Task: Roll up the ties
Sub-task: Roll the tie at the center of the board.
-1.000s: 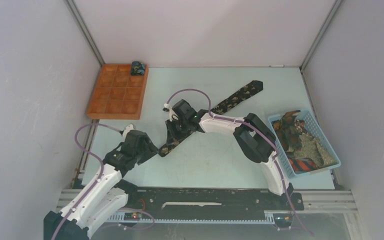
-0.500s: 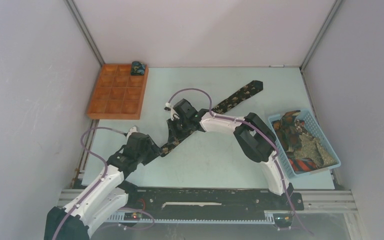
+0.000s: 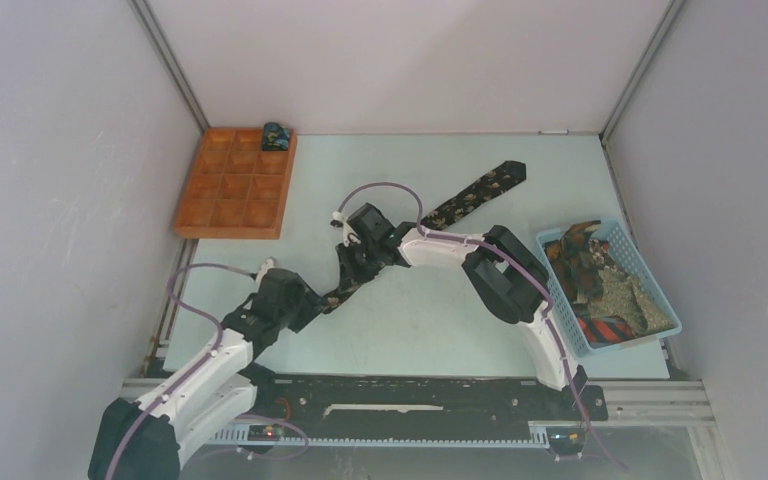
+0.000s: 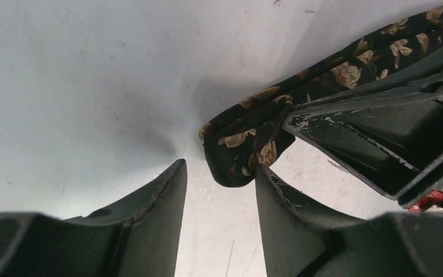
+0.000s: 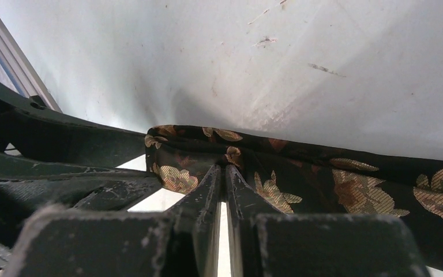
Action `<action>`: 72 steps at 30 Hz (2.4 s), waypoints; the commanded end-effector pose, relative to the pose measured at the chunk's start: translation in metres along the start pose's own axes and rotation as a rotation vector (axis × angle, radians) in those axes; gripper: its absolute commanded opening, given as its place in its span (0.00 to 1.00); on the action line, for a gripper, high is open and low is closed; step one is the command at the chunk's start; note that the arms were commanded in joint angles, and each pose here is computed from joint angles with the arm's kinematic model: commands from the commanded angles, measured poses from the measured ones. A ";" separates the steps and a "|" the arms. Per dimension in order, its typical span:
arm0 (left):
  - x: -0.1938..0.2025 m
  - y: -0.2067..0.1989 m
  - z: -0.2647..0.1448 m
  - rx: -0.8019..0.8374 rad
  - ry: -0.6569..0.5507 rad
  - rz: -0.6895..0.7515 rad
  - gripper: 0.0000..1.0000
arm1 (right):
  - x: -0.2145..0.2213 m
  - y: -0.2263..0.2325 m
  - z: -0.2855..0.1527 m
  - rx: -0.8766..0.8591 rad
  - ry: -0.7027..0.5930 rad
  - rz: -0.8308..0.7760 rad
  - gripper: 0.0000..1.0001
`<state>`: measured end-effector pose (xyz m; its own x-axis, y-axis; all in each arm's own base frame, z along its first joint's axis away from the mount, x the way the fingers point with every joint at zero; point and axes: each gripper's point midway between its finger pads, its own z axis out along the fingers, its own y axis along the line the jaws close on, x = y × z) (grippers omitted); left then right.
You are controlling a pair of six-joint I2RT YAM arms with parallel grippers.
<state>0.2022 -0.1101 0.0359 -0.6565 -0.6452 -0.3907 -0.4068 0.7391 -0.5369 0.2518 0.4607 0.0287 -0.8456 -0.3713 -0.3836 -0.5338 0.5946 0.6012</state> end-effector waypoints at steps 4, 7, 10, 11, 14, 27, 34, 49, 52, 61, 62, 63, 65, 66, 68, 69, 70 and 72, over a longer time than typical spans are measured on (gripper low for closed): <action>-0.003 -0.006 0.010 0.019 -0.018 -0.036 0.51 | -0.005 -0.003 0.002 0.001 -0.025 -0.010 0.09; -0.003 -0.003 0.011 0.009 -0.021 -0.042 0.50 | -0.004 -0.003 0.002 0.001 -0.023 -0.008 0.09; -0.002 0.002 0.013 -0.008 -0.022 -0.055 0.48 | -0.004 -0.004 0.003 0.000 -0.023 -0.008 0.09; 0.000 0.004 0.014 -0.016 -0.020 -0.061 0.47 | -0.003 -0.005 0.003 0.001 -0.020 -0.007 0.09; 0.003 0.011 0.016 -0.037 -0.018 -0.080 0.44 | -0.003 -0.006 0.004 0.000 -0.020 -0.006 0.09; 0.015 0.020 0.027 -0.063 0.025 -0.083 0.17 | -0.011 0.003 -0.002 -0.019 -0.047 -0.018 0.08; 0.007 0.018 0.021 -0.065 -0.005 -0.051 0.01 | -0.031 0.026 -0.026 -0.027 -0.102 -0.063 0.16; -0.008 0.009 0.000 -0.065 -0.037 0.011 0.00 | -0.020 0.042 -0.024 -0.012 -0.082 -0.100 0.29; -0.009 0.007 -0.002 -0.060 -0.040 0.014 0.00 | -0.014 0.042 -0.015 -0.011 -0.064 -0.098 0.27; -0.013 0.000 -0.010 -0.043 -0.044 0.011 0.00 | 0.003 0.034 0.004 0.004 -0.012 -0.090 0.22; -0.013 -0.002 -0.011 -0.036 -0.044 0.011 0.00 | 0.005 0.032 0.006 0.005 -0.007 -0.089 0.22; -0.014 -0.003 -0.012 -0.032 -0.043 0.010 0.00 | 0.006 0.032 0.008 0.005 -0.004 -0.087 0.21; -0.015 -0.006 -0.015 -0.026 -0.042 0.010 0.00 | 0.008 0.031 0.011 0.004 0.002 -0.084 0.21; -0.015 -0.007 -0.016 -0.023 -0.042 0.009 0.00 | 0.008 0.032 0.012 0.002 0.006 -0.085 0.21; -0.016 -0.009 -0.018 -0.016 -0.044 0.010 0.00 | 0.009 0.031 0.014 0.003 0.009 -0.084 0.20; -0.017 -0.010 -0.019 -0.015 -0.045 0.010 0.00 | 0.009 0.032 0.014 0.002 0.010 -0.085 0.20; -0.017 -0.011 -0.020 -0.012 -0.045 0.009 0.00 | 0.010 0.032 0.014 0.001 0.010 -0.086 0.20; -0.018 -0.013 -0.022 -0.008 -0.045 0.008 0.00 | 0.010 0.032 0.015 0.001 0.012 -0.088 0.19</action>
<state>0.1973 -0.1018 0.0453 -0.6449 -0.6532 -0.3967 -0.4404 0.7419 -0.5056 0.2226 0.4770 0.0290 -0.8066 -0.4339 -0.4014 -0.5908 0.5731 0.5679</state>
